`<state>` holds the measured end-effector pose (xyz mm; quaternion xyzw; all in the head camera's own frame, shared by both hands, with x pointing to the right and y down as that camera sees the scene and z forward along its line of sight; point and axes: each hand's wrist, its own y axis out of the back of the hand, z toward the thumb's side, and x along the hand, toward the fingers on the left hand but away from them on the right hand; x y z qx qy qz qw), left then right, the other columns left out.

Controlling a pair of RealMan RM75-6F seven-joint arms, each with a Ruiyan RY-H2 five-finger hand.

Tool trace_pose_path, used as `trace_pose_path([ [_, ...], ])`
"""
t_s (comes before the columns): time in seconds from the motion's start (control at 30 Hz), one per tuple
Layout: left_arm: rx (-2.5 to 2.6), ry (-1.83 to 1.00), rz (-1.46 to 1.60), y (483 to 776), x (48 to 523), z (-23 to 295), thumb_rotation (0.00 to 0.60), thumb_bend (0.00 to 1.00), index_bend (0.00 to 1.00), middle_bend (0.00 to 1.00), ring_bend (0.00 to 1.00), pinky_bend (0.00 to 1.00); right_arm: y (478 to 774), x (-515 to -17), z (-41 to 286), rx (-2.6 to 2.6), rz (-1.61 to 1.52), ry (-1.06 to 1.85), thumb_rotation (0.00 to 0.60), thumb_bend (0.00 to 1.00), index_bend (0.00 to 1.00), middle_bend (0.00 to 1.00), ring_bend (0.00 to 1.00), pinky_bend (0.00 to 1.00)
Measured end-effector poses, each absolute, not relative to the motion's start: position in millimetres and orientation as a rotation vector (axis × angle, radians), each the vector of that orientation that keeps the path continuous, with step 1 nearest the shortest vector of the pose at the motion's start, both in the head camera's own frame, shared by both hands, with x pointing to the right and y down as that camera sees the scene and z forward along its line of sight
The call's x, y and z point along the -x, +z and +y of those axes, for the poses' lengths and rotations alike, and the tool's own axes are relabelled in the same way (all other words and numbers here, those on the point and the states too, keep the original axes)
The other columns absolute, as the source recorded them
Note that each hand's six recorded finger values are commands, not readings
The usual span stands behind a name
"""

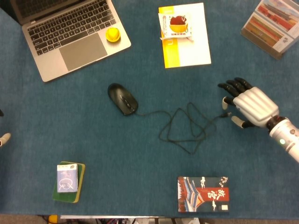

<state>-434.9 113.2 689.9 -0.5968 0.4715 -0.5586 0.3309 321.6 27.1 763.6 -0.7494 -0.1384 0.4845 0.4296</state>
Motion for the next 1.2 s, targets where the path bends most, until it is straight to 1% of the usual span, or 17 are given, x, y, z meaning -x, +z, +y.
trace_pose_path([
  [0.8,1.559,-1.467,1.262,692,442,118,0.6,0.0,0.45,0.41,0.44,0.56,776,-314,31,1.862,-0.291,1.212,0.6,0.32,0.41,0.07,0.0,0.04],
  [1.2,1.557,-1.468,1.278,691,446,120,0.6,0.0,0.45,0.41,0.44,0.56,777,-309,32,1.832,-0.295,1.174,0.6,0.32,0.46,0.07,0.0,0.04],
])
